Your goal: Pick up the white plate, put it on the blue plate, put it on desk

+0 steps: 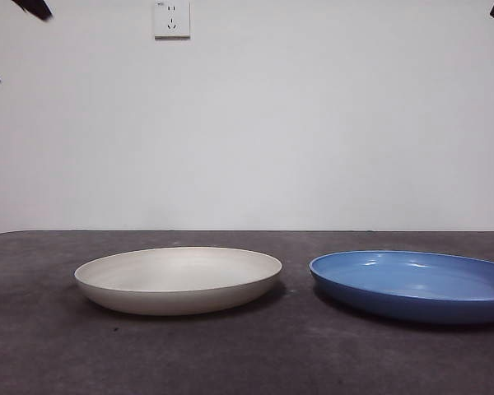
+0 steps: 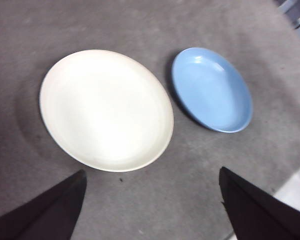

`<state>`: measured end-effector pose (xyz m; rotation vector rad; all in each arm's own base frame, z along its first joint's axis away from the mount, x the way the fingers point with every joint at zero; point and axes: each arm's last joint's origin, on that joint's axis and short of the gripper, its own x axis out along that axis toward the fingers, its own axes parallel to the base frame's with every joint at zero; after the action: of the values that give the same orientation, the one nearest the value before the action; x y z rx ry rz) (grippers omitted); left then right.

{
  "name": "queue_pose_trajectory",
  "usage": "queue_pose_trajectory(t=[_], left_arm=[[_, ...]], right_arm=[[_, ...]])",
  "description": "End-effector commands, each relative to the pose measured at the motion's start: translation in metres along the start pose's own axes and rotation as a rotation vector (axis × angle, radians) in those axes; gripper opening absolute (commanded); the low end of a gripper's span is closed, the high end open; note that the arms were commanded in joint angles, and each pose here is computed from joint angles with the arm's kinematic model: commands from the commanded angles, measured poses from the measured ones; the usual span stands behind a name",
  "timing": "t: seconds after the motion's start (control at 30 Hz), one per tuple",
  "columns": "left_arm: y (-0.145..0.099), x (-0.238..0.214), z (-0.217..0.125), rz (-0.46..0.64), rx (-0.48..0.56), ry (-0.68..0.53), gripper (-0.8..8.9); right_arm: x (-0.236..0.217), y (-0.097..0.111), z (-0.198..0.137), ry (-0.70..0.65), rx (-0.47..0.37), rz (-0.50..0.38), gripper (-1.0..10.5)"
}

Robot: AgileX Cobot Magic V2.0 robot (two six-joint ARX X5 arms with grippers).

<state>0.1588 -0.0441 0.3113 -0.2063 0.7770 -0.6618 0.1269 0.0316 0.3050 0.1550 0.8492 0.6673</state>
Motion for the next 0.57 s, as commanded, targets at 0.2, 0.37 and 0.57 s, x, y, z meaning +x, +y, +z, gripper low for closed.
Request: queue_pose_trajectory(t=[0.2,0.37,0.57], left_arm=[[0.004,0.031,0.046,0.119,0.004,0.058,4.29],[0.012,0.067,0.065,0.194,0.002,0.142,4.29],[0.029,0.114,0.071,0.277,-0.003,0.251,4.29]], right_arm=[[-0.002,0.002,0.006,-0.031,-0.016,0.001,4.5],[-0.002,0.002,0.007,-0.038,-0.021,0.001,4.4],[-0.002,0.002,0.008,-0.05,-0.029,0.001,4.4]])
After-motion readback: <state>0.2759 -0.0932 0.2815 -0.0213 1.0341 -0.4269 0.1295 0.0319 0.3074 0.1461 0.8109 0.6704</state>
